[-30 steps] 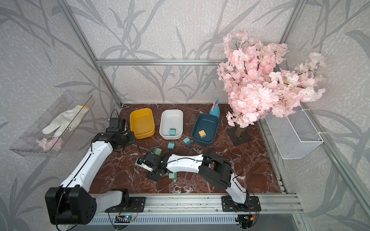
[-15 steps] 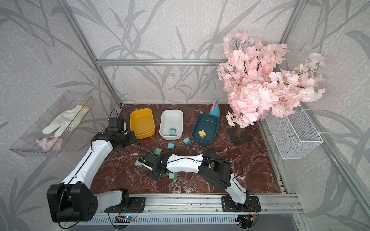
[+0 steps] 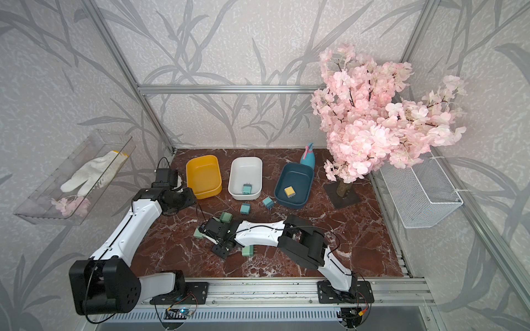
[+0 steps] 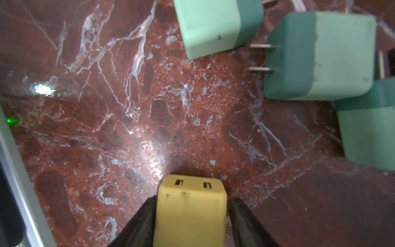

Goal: Place the plugs by color into the storage box
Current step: Pick up the plug from the center of the board, then place the plug in the storage box.

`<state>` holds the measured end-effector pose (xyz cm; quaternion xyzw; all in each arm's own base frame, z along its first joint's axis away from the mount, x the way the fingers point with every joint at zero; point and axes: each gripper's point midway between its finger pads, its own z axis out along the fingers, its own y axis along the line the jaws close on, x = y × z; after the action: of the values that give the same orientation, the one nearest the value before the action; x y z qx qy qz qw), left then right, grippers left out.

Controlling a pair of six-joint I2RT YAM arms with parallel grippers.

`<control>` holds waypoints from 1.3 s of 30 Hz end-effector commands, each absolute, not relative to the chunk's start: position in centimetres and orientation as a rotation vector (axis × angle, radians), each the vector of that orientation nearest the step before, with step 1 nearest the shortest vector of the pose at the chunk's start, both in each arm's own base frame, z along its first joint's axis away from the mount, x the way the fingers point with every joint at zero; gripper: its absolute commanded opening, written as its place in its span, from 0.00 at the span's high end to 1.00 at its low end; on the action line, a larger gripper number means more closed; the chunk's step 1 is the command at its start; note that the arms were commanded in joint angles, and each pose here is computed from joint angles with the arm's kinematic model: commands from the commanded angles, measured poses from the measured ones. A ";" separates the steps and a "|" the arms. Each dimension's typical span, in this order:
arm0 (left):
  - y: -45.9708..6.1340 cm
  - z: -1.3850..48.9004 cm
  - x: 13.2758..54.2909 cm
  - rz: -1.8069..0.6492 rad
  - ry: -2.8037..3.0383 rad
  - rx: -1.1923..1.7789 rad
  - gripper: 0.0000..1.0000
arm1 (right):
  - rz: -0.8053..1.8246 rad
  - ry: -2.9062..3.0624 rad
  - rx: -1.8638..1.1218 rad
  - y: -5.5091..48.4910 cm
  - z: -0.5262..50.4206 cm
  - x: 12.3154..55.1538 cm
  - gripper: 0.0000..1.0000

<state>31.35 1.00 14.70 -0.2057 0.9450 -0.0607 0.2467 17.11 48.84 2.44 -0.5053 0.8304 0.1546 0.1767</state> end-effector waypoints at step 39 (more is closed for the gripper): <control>-16.5 16.3 32.6 -0.436 2.580 0.145 0.40 | 0.127 2.473 -0.511 22.7 13.9 39.3 0.60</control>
<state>32.02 -14.52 14.94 0.0299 0.9597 -0.1417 0.2410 38.03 23.81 15.11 -0.2091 0.9268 0.0508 0.3078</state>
